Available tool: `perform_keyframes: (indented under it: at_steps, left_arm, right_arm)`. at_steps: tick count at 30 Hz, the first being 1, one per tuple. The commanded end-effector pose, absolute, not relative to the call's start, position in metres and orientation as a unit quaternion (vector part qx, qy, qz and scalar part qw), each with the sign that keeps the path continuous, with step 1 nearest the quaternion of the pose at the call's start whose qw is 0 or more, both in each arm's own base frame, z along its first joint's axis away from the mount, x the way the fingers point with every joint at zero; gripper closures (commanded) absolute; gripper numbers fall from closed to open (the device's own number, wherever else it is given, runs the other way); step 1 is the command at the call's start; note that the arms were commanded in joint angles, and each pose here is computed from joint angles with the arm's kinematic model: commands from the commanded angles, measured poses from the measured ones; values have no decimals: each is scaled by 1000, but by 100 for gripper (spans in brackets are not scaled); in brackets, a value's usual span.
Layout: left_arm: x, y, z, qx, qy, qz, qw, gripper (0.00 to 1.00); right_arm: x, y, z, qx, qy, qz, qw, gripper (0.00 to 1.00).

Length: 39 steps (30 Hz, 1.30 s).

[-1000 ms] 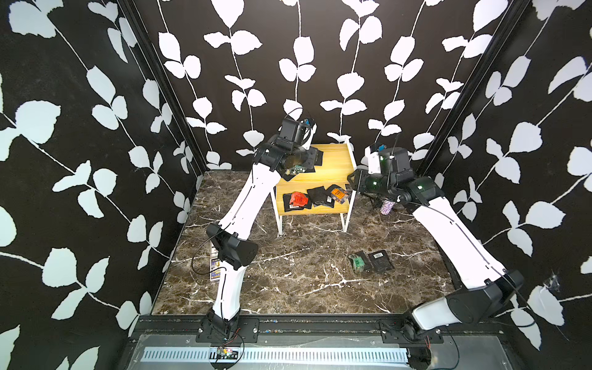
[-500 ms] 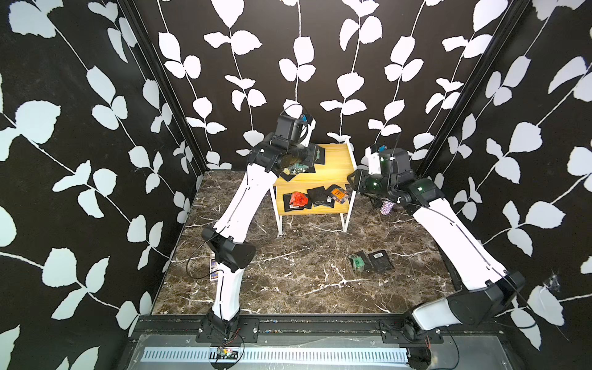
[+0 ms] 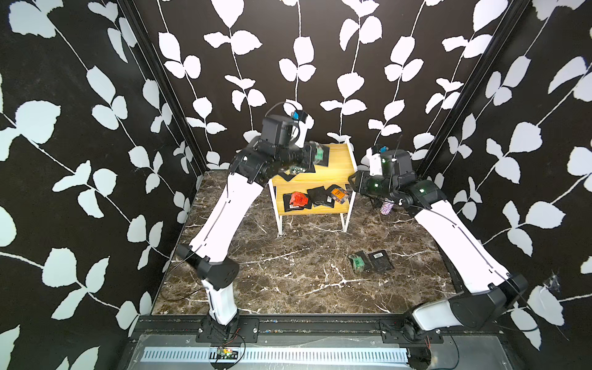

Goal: Remove the tea bags from the shelf
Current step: Pick up the tea bag from the shelf, then place the tea bag at the center of the board.

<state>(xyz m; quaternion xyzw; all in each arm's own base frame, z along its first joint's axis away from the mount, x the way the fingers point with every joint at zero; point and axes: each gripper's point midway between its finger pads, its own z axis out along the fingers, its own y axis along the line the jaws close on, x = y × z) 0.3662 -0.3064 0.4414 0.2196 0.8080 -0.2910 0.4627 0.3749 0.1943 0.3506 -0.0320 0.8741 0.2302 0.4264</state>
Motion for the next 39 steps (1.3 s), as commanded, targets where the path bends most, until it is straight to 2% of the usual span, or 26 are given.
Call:
perform_keyframes:
  at_steps: [1, 8, 19, 34, 39]
  left_arm:
    - [338, -304, 452, 224, 793, -315, 471, 100]
    - [287, -310, 401, 261, 801, -318, 435, 100]
    - [235, -322, 278, 301, 832, -303, 355, 100]
    - [213, -363, 158, 325, 845, -332, 264, 100]
    - [214, -377, 134, 334, 847, -330, 248, 100]
  right_arm:
    - [368, 188, 359, -37, 867, 231, 439, 54]
    - [365, 188, 361, -43, 865, 234, 441, 53]
    - [362, 187, 360, -48, 865, 234, 440, 53]
    - [358, 184, 355, -50, 869, 230, 436, 53]
    - [358, 183, 354, -52, 871, 225, 434, 53]
